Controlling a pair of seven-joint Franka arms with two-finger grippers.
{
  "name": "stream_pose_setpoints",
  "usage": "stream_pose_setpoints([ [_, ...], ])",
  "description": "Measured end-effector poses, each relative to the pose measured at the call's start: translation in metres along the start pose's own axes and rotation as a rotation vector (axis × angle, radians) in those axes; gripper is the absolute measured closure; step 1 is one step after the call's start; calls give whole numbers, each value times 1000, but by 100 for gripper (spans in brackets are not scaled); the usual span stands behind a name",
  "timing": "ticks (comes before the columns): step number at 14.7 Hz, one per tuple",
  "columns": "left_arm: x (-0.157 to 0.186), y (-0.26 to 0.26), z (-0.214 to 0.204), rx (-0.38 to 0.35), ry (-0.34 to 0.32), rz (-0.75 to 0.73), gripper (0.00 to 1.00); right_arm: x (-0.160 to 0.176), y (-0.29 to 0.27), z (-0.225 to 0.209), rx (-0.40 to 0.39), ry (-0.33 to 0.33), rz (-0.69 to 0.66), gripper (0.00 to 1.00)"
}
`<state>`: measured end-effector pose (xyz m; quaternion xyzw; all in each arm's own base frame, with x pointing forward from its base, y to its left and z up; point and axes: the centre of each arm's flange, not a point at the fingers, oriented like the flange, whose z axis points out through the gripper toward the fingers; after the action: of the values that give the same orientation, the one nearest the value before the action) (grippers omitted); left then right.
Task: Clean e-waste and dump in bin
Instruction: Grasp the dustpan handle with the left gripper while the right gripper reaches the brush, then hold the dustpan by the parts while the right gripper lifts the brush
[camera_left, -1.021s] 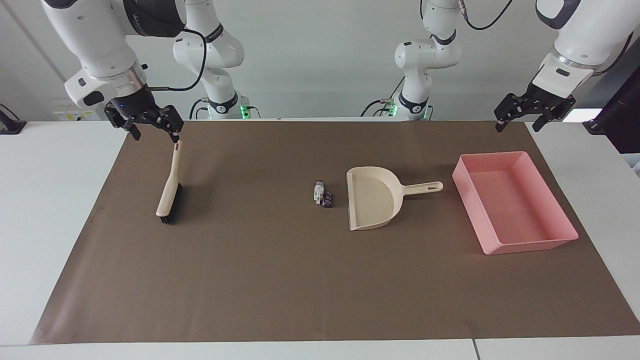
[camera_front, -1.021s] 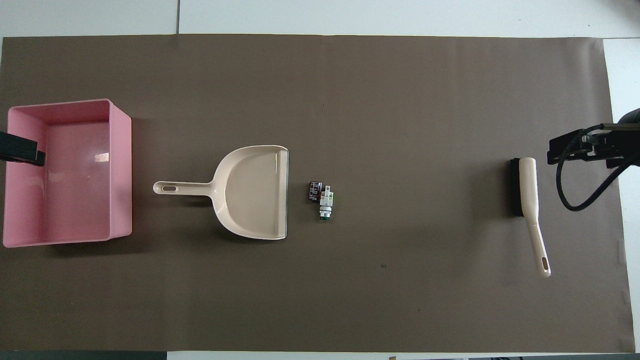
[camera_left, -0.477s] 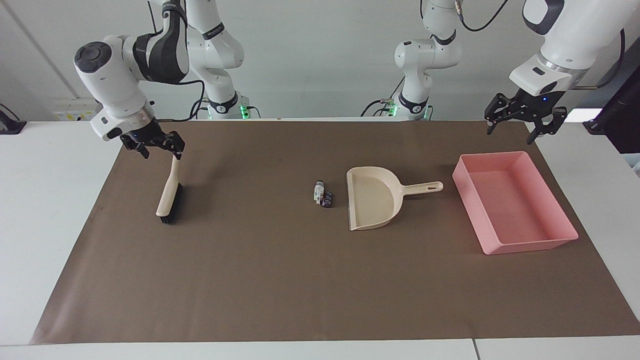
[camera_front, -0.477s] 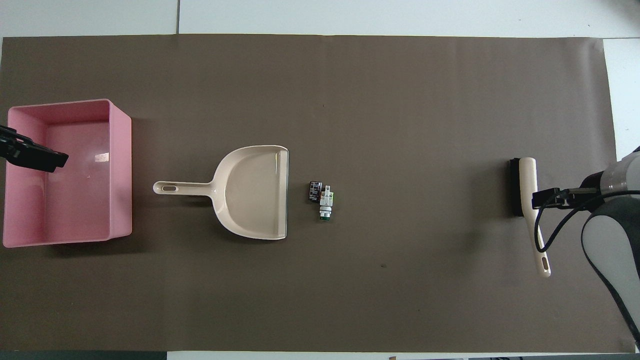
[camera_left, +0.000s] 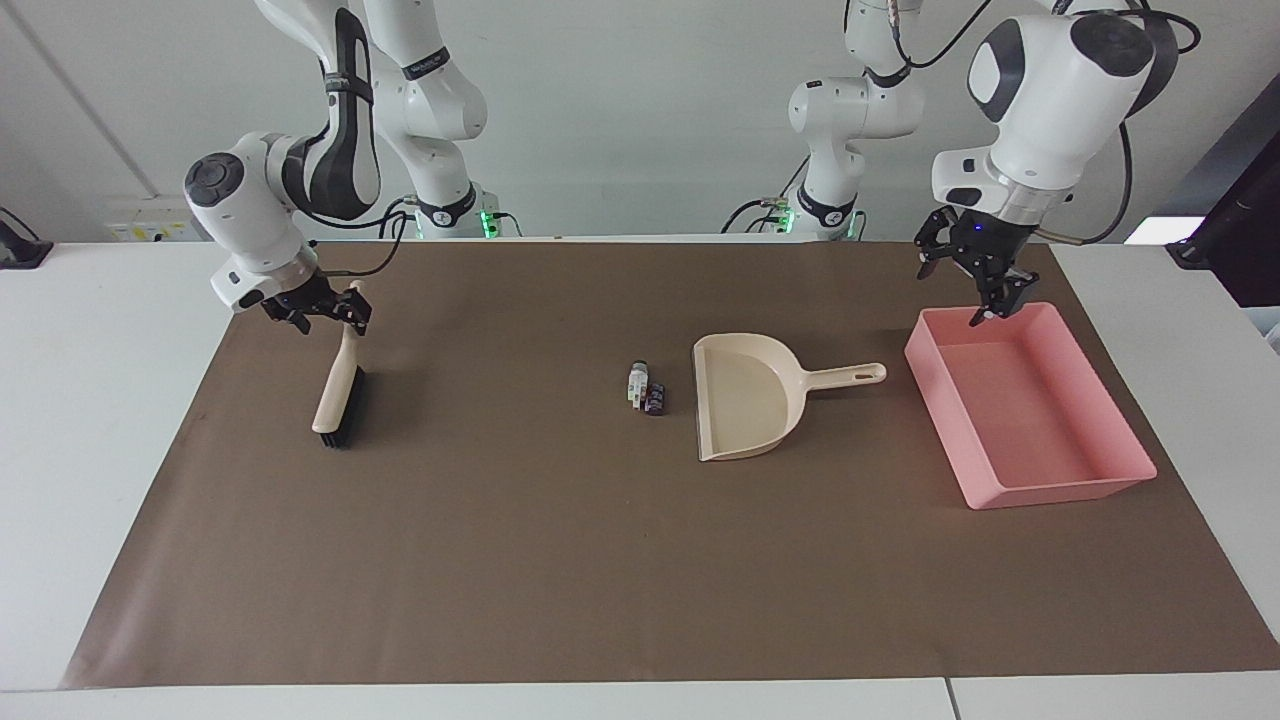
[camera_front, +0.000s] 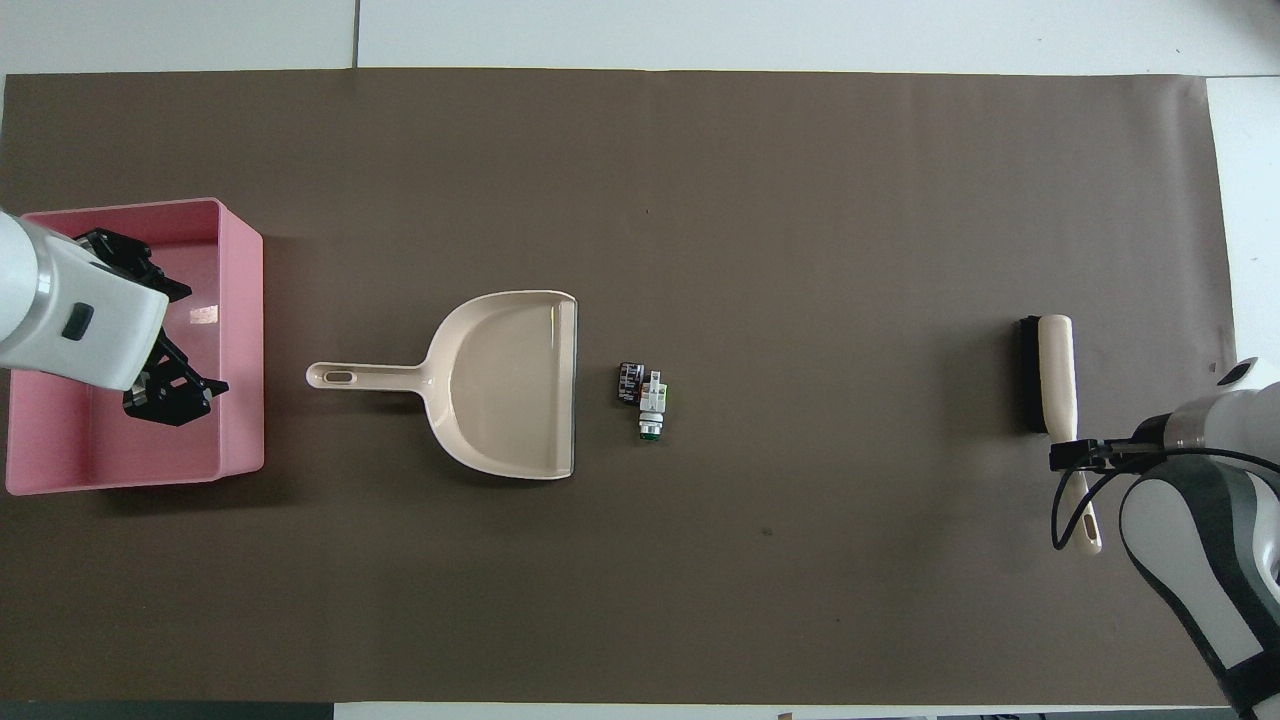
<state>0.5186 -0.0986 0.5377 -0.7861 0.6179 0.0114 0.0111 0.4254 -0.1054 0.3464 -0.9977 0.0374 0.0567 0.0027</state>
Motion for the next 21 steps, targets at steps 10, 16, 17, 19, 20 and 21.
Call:
stream_pose_setpoints([
  [10, 108, 40, 168, -11, -191, 189, 8, -9, -3, 16, 7, -34, 33, 14],
  [16, 107, 47, 202, -2, -218, 154, 11, -8, -7, 15, 37, -27, 76, 21],
  [17, 110, 49, 201, 2, -218, 149, 14, -8, -7, 15, 36, -27, 80, 24],
  [19, 115, 53, 198, 8, -217, 148, 16, -8, -8, 15, 37, -27, 81, 27],
  [20, 117, 55, 197, 11, -217, 147, 17, -8, -8, 15, 37, -27, 81, 27],
  [21, 118, 55, 197, 12, -217, 147, 17, -8, -8, 15, 37, -27, 81, 33],
])
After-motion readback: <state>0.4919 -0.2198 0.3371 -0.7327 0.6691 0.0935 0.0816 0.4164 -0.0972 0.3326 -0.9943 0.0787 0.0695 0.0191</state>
